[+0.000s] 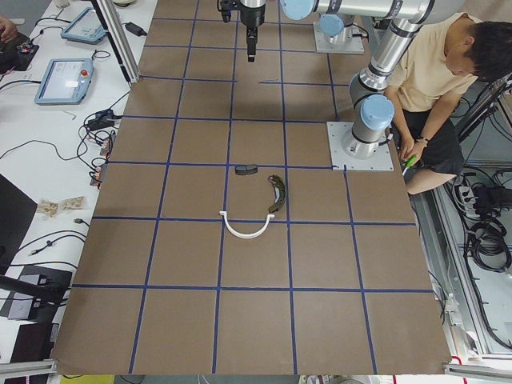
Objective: Place bearing gear from tray to pile
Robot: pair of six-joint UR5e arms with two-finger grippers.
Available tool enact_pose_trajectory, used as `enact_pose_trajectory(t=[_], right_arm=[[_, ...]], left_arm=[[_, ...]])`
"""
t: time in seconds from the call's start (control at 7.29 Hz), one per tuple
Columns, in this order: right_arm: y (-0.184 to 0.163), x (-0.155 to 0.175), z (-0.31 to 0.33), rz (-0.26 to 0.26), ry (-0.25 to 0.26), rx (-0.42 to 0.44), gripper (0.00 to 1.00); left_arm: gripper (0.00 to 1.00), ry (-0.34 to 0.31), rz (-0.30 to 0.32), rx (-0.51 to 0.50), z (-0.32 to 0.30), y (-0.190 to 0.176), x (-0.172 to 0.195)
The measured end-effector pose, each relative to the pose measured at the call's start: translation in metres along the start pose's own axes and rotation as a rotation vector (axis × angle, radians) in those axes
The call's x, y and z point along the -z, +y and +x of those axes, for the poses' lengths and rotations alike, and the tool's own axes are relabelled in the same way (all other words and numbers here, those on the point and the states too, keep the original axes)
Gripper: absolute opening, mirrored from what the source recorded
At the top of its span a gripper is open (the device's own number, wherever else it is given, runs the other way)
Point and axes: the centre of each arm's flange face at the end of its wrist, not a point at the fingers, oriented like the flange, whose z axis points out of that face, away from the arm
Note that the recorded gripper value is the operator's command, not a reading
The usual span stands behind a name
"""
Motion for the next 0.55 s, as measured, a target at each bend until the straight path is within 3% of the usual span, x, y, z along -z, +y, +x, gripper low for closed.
enact_pose_trajectory(t=[0.27,0.55], right_arm=[[0.01,-0.071,0.133,0.028,0.016,-0.116,1.0],[0.007,-0.152,0.219,0.06,0.026,-0.207,1.0]], left_arm=[[1.0,0.001,0.0,0.0,0.0,0.0,0.0],[1.0,0.001,0.002,0.001,0.0,0.0,0.001]])
